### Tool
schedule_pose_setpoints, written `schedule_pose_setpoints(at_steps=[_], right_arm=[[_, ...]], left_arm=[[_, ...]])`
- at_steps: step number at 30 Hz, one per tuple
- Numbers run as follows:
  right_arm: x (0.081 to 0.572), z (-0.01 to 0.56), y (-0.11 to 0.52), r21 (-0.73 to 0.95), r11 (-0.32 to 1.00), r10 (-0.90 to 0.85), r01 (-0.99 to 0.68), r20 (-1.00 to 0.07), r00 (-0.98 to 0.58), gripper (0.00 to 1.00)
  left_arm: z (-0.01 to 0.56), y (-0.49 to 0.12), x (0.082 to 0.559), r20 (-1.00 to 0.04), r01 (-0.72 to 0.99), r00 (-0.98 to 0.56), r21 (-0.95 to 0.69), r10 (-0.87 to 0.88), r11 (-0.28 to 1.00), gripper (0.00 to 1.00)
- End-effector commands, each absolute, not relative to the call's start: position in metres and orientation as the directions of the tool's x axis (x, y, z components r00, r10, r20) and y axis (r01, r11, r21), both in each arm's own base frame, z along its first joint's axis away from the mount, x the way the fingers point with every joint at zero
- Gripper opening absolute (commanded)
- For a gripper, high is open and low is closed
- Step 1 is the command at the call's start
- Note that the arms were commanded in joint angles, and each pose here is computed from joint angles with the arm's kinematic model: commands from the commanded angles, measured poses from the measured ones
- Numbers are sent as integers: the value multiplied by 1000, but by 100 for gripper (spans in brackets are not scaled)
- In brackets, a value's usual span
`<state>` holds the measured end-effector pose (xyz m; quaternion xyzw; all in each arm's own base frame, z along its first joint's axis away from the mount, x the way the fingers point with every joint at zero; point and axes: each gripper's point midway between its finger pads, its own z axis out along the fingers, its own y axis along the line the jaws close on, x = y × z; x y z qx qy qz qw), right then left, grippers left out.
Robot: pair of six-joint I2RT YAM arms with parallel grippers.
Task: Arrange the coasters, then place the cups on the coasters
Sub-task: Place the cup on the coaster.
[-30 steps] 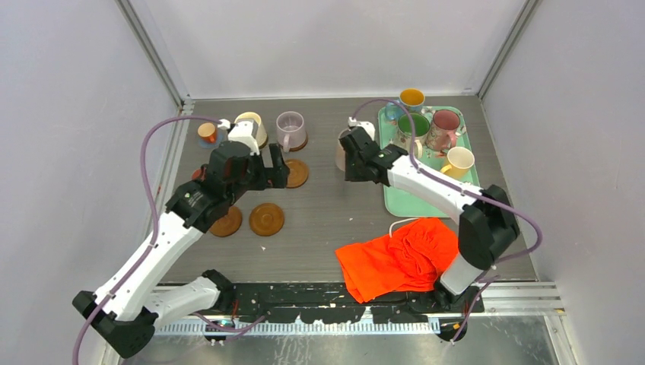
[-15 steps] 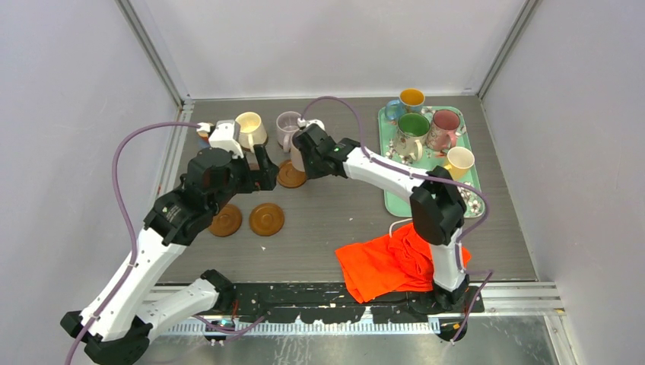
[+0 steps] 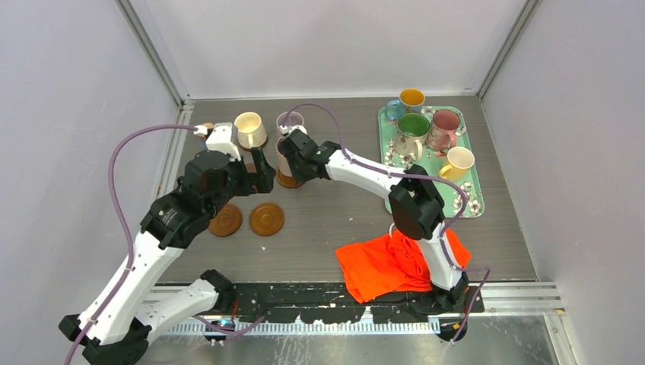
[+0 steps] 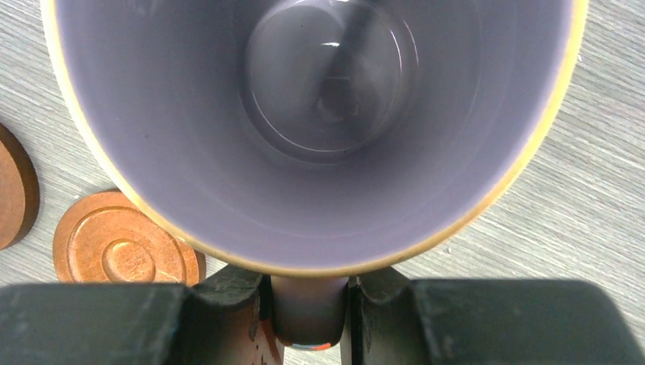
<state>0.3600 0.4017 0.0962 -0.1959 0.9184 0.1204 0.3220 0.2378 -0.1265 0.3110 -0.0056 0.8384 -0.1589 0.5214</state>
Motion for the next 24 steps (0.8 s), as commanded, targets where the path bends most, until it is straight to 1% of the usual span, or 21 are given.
schedule_pose_setpoints(at_steps=[1, 14, 24], right_arm=[[383, 152, 428, 127, 878, -211, -461, -762, -613, 1], [378, 137, 433, 106, 878, -240, -467, -747, -620, 1], [379, 123, 431, 59, 884, -272, -463, -740, -615, 1]], left_arm=[[331, -118, 236, -896, 158, -404, -268, -185, 951, 100], [328, -115, 234, -896, 151, -407, -260, -180, 954, 100], [326, -117, 234, -895, 157, -412, -255, -171, 954, 100]])
